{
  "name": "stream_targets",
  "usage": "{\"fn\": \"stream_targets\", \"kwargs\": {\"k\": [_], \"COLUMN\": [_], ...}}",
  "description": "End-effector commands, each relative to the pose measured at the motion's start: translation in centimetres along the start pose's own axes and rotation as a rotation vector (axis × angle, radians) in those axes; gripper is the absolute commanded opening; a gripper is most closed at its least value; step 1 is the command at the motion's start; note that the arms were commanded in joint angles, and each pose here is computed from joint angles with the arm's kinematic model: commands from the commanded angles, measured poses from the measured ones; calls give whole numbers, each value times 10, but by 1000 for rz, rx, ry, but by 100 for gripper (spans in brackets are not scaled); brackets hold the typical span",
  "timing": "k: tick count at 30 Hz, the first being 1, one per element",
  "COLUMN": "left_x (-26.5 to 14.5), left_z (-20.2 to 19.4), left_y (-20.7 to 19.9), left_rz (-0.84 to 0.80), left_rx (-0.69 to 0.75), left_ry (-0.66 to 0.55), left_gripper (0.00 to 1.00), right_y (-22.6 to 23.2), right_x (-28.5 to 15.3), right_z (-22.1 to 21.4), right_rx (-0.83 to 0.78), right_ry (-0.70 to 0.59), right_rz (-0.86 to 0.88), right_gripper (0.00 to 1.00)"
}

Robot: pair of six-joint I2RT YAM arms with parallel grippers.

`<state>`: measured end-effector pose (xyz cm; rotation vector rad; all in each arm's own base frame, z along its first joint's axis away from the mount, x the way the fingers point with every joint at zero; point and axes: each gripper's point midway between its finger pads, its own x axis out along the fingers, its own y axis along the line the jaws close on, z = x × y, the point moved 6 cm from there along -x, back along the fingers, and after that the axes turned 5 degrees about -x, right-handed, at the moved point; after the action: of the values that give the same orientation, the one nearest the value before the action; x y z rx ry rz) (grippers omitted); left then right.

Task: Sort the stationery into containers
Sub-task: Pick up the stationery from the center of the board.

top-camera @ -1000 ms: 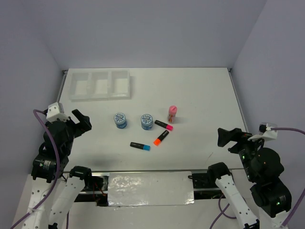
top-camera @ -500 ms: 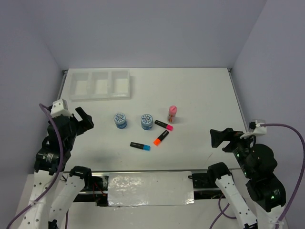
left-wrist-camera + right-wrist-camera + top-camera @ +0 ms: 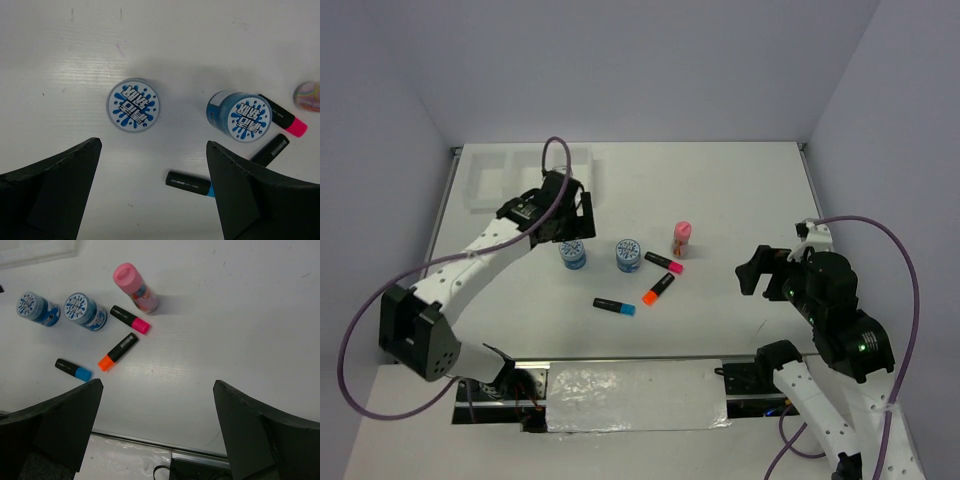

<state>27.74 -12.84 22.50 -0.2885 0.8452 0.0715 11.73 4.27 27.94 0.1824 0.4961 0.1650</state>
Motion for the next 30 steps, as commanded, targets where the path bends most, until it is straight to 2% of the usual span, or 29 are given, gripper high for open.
{"fn": "stream_targets", "kwargs": {"k": [1,3,14,23,30], "left_x": [17,30,67,90,103], "left_z": [1,-7,-22,-33,-45], "left_y": [-12,-12,6,10,16], "left_rz": [67,105,238,219,196], "left_rx": [-10,8,40,25,29], "left_ry": [33,70,102,153,189], "left_gripper": [99,99,99,99,91], "right_y": [7,7,13,15,15], "right_x": [2,2,4,5,7], "right_z": [5,3,0,-1,-3], "right_rx": [-26,-36,-55,-62,-63], "right_ry": [-27,-31,-39,-30,-27], "right_rz": [70,74,144,152,154], "right_gripper": [100,100,100,100,100]}}
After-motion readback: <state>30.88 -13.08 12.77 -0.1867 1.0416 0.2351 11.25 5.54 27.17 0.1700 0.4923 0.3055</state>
